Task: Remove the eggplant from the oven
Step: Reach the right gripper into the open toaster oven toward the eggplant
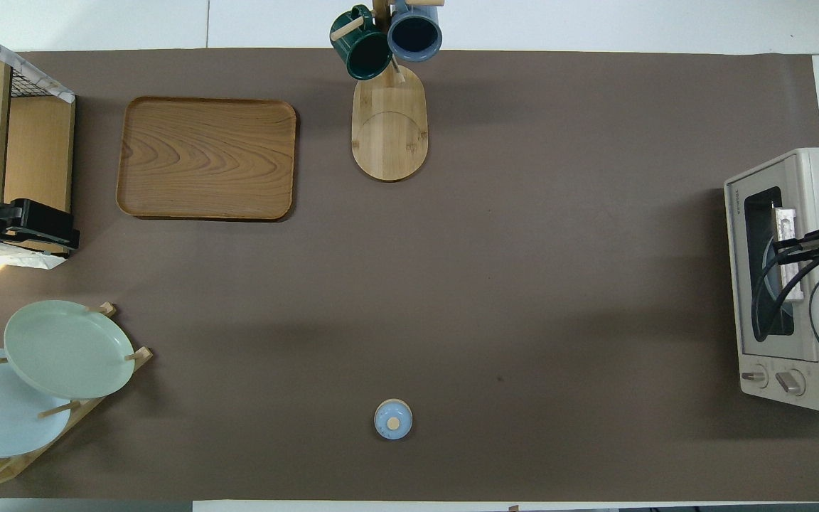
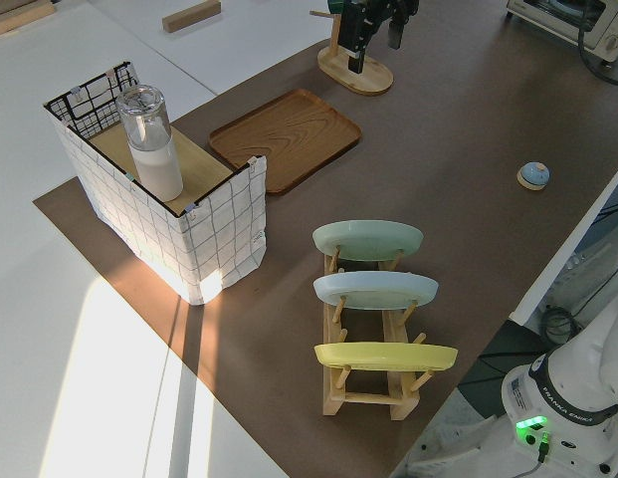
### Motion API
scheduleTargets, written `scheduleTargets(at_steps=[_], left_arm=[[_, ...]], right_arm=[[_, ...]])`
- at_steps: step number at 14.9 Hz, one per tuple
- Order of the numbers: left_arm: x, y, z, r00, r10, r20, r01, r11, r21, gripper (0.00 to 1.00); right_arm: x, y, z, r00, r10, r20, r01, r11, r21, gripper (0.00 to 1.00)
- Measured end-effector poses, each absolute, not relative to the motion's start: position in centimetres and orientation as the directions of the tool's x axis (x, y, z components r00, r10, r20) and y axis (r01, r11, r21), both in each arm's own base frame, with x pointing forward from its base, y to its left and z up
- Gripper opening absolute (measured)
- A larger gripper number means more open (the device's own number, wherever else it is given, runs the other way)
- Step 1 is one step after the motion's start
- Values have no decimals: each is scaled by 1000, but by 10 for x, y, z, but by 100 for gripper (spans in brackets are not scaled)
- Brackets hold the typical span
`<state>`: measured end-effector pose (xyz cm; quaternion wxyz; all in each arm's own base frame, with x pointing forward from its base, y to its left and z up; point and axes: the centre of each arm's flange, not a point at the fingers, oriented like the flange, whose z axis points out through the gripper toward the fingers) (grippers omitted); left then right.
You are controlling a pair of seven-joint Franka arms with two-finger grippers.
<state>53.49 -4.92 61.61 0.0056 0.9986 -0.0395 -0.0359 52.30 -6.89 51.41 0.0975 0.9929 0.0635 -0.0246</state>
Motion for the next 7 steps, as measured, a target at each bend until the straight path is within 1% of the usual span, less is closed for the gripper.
scheduleTargets(at_steps=[3, 7], left_arm=[[535, -49, 616, 994, -79, -71, -79, -997, 14, 100], [535, -49, 616, 994, -79, -71, -79, -997, 14, 100]], right_arm=[[527, -68, 497, 993, 81, -84, 101, -958, 269, 1], [533, -72, 474, 992, 83, -99, 110, -946, 306, 1]])
